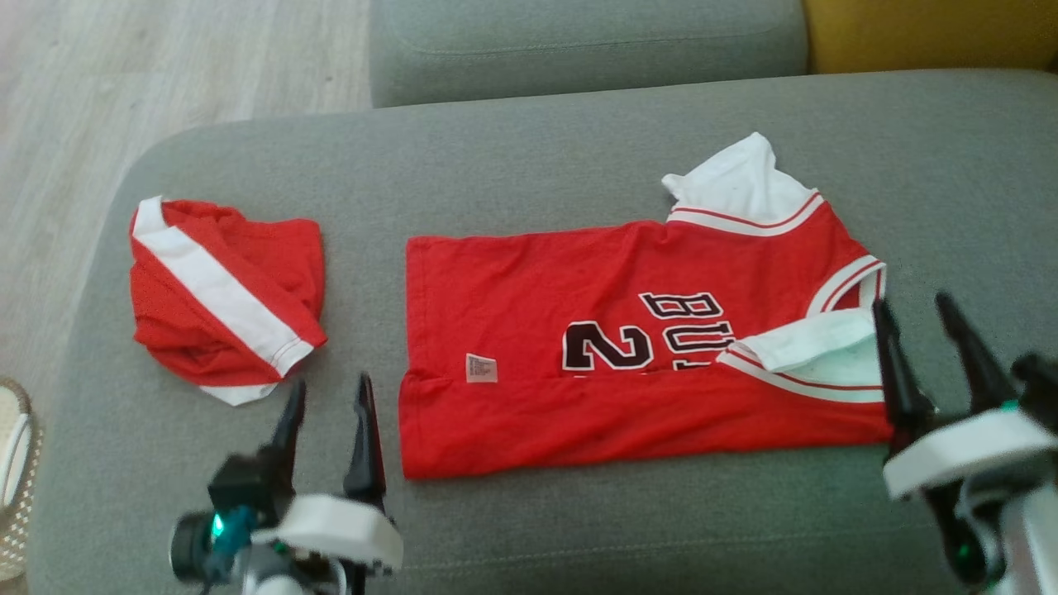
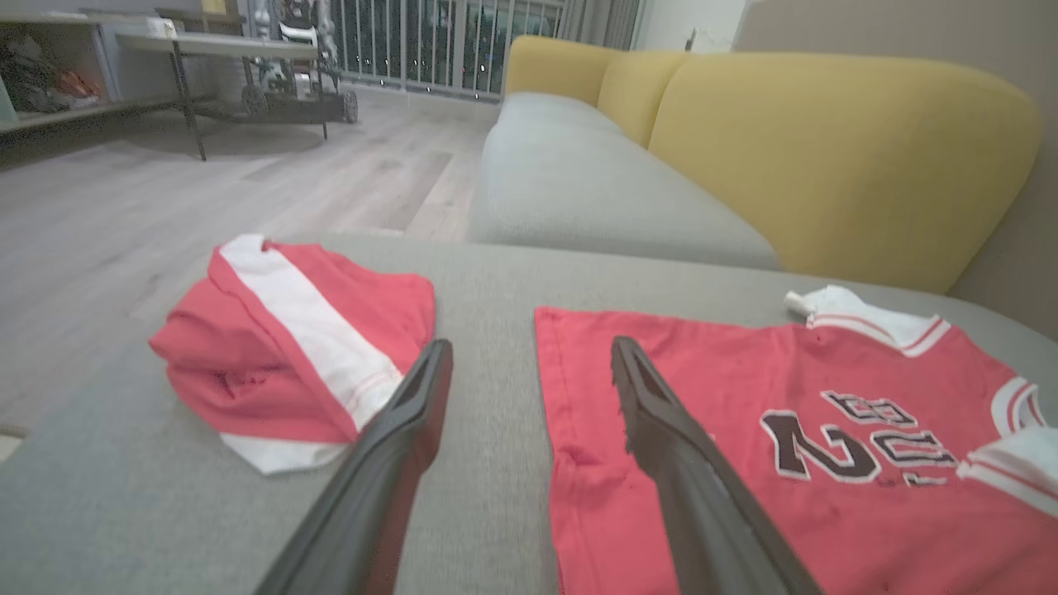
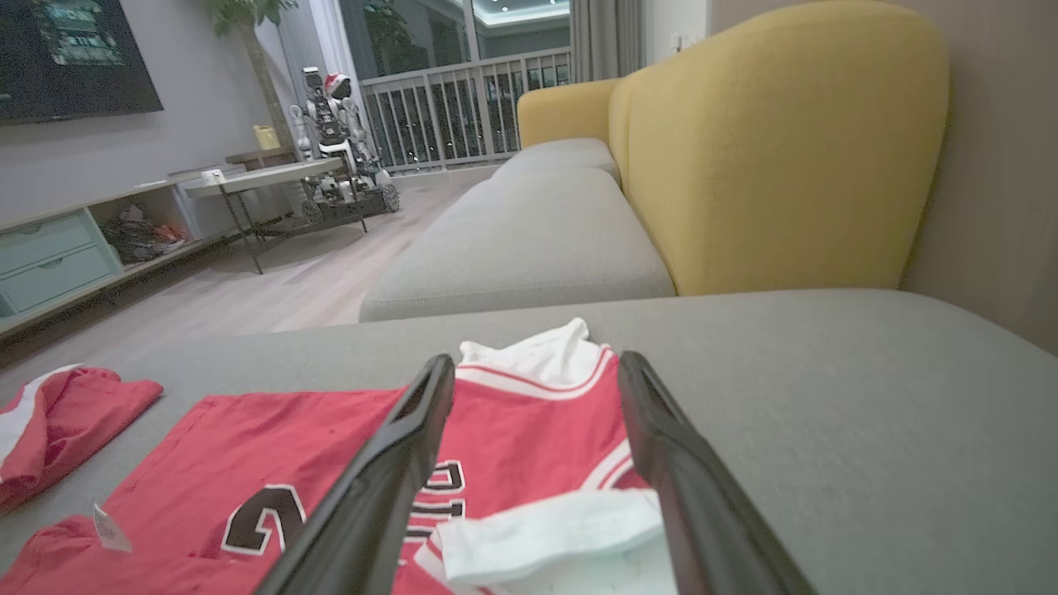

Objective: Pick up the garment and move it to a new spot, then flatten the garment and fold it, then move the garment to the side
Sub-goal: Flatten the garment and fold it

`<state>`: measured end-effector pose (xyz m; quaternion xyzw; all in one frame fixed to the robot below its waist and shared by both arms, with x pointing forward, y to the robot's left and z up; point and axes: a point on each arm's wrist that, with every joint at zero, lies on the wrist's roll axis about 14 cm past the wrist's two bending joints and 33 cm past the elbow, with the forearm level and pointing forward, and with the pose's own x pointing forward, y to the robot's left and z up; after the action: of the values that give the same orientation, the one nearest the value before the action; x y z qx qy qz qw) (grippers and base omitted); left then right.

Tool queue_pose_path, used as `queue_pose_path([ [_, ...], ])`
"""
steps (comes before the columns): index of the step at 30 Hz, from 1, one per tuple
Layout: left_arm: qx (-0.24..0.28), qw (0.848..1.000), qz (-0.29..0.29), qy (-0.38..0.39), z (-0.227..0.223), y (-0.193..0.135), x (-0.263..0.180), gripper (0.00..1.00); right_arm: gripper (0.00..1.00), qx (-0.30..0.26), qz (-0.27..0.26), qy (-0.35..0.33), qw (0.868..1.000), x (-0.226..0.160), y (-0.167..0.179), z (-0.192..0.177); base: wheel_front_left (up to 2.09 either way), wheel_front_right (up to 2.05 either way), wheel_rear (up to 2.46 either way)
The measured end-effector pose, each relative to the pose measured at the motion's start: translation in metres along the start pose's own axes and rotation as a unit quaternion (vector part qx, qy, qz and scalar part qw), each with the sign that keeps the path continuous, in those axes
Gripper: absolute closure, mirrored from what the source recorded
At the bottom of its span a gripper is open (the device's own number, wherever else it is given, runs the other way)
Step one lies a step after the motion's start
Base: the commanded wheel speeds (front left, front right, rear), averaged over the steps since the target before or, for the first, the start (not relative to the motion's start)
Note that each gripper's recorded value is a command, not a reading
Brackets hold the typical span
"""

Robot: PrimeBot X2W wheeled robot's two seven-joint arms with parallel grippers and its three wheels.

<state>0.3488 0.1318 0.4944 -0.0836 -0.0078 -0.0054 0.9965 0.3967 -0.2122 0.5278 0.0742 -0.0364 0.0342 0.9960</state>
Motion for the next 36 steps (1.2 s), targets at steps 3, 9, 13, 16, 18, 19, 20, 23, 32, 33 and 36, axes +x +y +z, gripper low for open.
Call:
queue_pose_path([
  [3, 0.002, 1.000, -0.004, 0.030, -0.019, -0.001, -0.007, 0.00, 0.00, 0.007, -0.020, 0.013, 1.000, -0.015, -0.002, -0.013, 0.00, 0.00, 0.00],
  [9, -0.009, 0.996, -0.017, 0.088, -0.054, -0.004, -0.009, 0.00, 0.00, -0.004, -0.032, 0.003, 0.999, -0.018, -0.007, -0.003, 0.00, 0.00, 0.00],
  [13, -0.020, 0.992, -0.029, 0.122, -0.074, -0.012, -0.008, 0.00, 0.00, -0.007, -0.036, 0.005, 0.999, -0.020, -0.010, -0.002, 0.00, 0.00, 0.00],
  [16, -0.042, 0.988, -0.038, 0.146, -0.086, -0.019, -0.002, 0.00, 0.00, -0.007, -0.033, 0.003, 0.999, -0.021, -0.008, 0.000, 0.00, 0.00, 0.00],
  [18, -0.042, 0.984, -0.048, 0.164, -0.096, -0.025, 0.000, 0.00, 0.00, -0.009, -0.034, 0.005, 0.999, -0.022, -0.009, -0.001, 0.00, 0.00, 0.00],
  [19, -0.044, 0.983, -0.048, 0.174, -0.102, -0.025, 0.001, 0.00, 0.00, -0.011, -0.035, 0.007, 0.999, -0.023, -0.011, -0.002, 0.00, 0.00, 0.00],
  [20, -0.046, 0.981, -0.047, 0.184, -0.107, -0.026, 0.001, 0.00, 0.00, -0.012, -0.038, 0.008, 0.999, -0.024, -0.013, -0.002, 0.00, 0.00, 0.00],
  [23, -0.049, 0.975, -0.046, 0.213, -0.123, -0.027, -0.001, 0.00, 0.00, -0.017, -0.047, 0.010, 0.999, -0.028, -0.021, -0.002, 0.00, 0.00, 0.00],
  [32, -0.035, 0.969, -0.053, 0.238, -0.138, -0.033, 0.013, 0.00, 0.00, -0.029, -0.057, 0.011, 0.998, -0.028, -0.032, 0.001, 0.00, 0.00, 0.00],
  [33, -0.032, 0.968, -0.056, 0.242, -0.141, -0.035, 0.013, 0.00, 0.00, -0.031, -0.057, 0.010, 0.998, -0.028, -0.033, 0.002, 0.00, 0.00, 0.00],
  [36, -0.031, 0.966, -0.066, 0.248, -0.145, -0.039, 0.014, 1.00, 0.00, -0.035, -0.059, 0.013, 0.998, -0.028, -0.035, 0.001, 0.00, 0.00, 0.00],
])
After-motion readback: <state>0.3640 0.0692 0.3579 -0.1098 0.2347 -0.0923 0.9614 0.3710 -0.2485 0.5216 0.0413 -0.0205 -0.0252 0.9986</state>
